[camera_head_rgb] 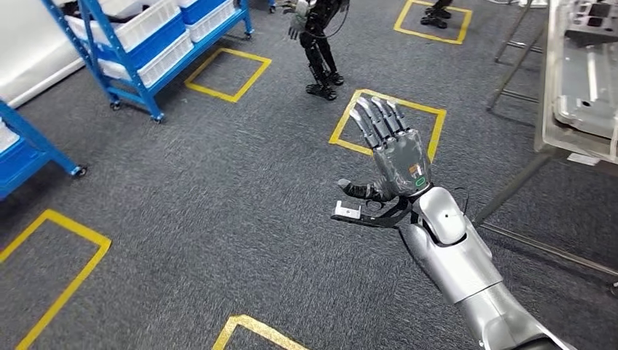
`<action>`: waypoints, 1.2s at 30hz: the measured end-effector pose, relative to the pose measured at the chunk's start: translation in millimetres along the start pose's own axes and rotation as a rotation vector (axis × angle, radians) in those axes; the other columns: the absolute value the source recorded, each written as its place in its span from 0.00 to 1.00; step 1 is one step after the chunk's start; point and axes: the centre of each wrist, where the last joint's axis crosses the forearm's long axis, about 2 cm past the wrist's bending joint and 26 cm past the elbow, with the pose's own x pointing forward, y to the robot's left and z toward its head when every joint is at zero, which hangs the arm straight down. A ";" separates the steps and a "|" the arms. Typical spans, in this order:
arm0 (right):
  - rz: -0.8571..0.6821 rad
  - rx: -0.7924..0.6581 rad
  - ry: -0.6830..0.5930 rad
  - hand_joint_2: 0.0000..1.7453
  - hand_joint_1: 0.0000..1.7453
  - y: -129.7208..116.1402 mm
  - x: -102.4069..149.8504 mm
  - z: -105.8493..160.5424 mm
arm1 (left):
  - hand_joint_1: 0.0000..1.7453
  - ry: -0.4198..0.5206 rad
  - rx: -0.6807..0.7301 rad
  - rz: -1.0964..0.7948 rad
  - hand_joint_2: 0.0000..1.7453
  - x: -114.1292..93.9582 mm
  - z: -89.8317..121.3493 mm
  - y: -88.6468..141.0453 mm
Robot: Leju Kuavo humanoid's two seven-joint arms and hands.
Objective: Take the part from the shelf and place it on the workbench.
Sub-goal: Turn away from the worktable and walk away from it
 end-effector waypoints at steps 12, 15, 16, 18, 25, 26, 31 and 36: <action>0.023 0.015 0.057 0.00 0.00 3.3 -11.9 20.2 | 0.00 0.015 -0.007 -0.007 0.00 -3.1 1.3 -0.5; 0.031 0.036 0.074 0.00 0.00 5.1 -15.6 30.5 | 0.00 0.014 -0.012 -0.010 0.00 -2.8 1.1 -0.5; 0.035 0.040 0.075 0.00 0.00 5.3 -16.1 32.2 | 0.00 0.015 -0.013 -0.011 0.00 -2.7 1.1 -0.6; 0.045 0.041 0.076 0.00 0.00 4.7 -18.4 33.1 | 0.00 0.014 -0.017 -0.014 0.00 -2.0 0.9 -0.7; 0.063 0.041 0.076 0.00 0.00 3.6 -21.9 34.0 | 0.00 0.017 -0.023 -0.022 0.00 -2.0 0.8 -1.1; 0.066 0.041 0.077 0.00 0.00 3.5 -22.3 34.3 | 0.00 0.017 -0.023 -0.023 0.00 -1.1 0.5 -0.8; 0.082 0.053 0.081 0.00 0.00 4.0 -24.6 39.1 | 0.00 0.016 -0.022 -0.025 0.00 0.5 -0.2 -0.1; 0.088 0.052 0.090 0.00 0.00 3.2 -27.1 40.1 | 0.00 0.013 -0.019 -0.027 0.00 2.1 -1.0 1.6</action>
